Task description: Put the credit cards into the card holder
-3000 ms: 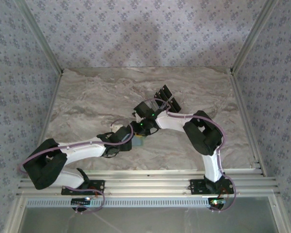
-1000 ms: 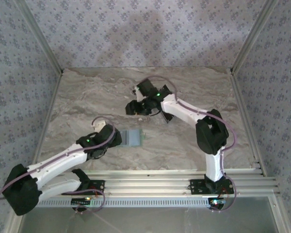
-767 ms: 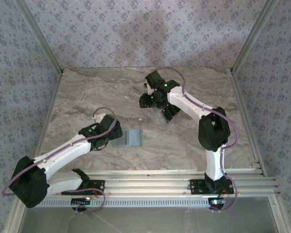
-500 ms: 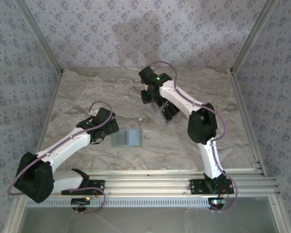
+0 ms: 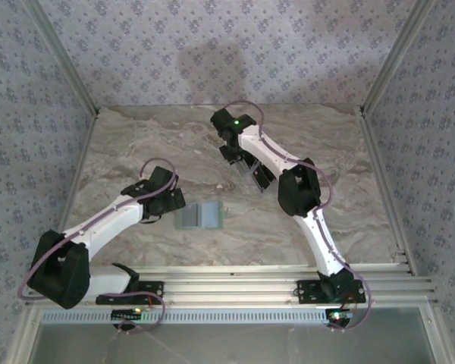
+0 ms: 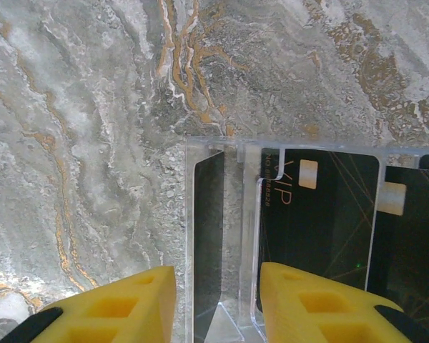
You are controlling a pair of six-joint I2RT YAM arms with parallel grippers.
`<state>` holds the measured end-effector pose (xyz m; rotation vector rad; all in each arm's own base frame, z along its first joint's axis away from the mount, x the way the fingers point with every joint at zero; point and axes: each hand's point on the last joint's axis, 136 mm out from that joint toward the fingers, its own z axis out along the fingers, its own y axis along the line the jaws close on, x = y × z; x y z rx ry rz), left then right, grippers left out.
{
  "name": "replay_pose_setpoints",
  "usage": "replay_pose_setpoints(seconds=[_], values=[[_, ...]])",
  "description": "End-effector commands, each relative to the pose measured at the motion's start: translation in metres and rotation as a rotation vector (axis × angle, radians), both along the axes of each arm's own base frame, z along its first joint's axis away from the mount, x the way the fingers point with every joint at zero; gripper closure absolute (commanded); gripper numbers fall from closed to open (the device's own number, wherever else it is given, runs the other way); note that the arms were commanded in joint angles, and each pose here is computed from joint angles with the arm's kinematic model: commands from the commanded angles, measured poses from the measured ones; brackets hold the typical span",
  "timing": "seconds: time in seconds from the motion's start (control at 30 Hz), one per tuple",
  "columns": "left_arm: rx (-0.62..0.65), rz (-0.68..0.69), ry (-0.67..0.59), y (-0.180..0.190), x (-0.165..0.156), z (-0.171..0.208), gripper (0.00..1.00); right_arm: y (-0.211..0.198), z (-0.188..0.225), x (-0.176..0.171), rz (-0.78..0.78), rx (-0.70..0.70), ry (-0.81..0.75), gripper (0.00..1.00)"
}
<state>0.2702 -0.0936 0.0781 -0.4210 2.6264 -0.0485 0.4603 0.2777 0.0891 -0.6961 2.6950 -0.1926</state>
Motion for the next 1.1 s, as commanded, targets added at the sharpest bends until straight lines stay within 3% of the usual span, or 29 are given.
replay_pose_setpoints(seconds=[0.0, 0.5, 0.8, 1.07], values=[[-0.009, -0.012, 0.0, -0.002, 0.004, 0.005, 0.0, -0.001, -0.009, 0.0, 0.019, -0.041, 0.018, 0.63], [-0.02, -0.02, 0.013, -0.004, 0.004, -0.002, 0.0, 0.001, -0.022, 0.004, 0.034, -0.061, 0.027, 0.8], [-0.024, -0.021, 0.015, -0.005, 0.004, -0.004, 0.0, 0.001, -0.029, 0.004, 0.047, -0.074, 0.039, 0.82], [-0.029, -0.022, 0.017, -0.006, 0.004, -0.005, 0.0, 0.003, -0.026, 0.003, 0.066, -0.069, 0.041, 0.99]])
